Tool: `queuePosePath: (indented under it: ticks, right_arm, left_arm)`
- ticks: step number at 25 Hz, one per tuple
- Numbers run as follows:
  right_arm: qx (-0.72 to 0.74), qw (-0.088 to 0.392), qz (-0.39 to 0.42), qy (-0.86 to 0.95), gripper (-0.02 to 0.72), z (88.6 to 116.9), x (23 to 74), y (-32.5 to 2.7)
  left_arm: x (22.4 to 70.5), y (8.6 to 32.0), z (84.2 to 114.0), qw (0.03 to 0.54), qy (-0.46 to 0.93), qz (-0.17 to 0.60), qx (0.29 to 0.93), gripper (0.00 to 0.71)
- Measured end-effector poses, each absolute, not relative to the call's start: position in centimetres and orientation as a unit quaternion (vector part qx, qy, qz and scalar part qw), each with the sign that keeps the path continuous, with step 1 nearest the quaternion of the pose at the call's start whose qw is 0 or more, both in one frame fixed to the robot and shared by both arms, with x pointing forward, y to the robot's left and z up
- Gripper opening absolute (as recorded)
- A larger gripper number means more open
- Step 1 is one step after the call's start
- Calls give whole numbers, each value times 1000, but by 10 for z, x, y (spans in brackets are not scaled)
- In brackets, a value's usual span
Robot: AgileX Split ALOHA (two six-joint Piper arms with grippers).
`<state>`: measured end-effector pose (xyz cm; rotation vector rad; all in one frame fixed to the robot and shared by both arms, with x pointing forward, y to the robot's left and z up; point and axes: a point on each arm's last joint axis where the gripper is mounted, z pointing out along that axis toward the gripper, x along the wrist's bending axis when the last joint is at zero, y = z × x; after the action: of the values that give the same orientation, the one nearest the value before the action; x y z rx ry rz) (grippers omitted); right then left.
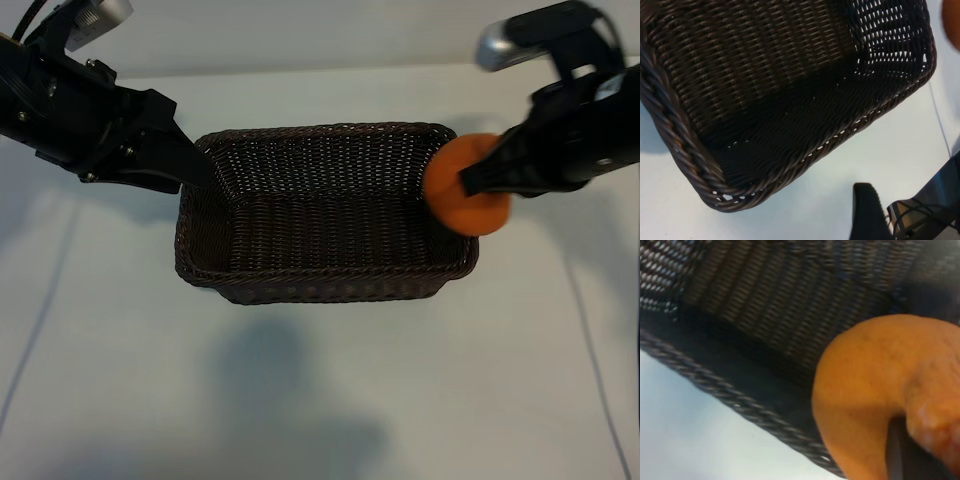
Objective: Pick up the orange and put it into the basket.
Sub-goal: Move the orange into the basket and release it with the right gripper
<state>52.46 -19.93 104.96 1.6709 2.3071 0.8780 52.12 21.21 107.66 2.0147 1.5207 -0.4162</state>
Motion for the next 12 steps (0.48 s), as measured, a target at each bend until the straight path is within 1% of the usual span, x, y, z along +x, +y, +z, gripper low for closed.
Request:
queuePosePath:
  ticks: [6, 9, 12]
  right_arm:
    - [527, 55, 288, 798, 43, 1036, 535, -158]
    - [507, 51, 295, 808, 43, 1038, 538, -139]
    - [492, 53, 306, 813, 43, 1045, 541, -127]
  left_arm:
    - [521, 212, 1077, 288, 569, -156, 754, 454]
    - [521, 212, 1077, 288, 569, -156, 754, 454]
    - [521, 212, 1077, 288, 569, -156, 754, 454]
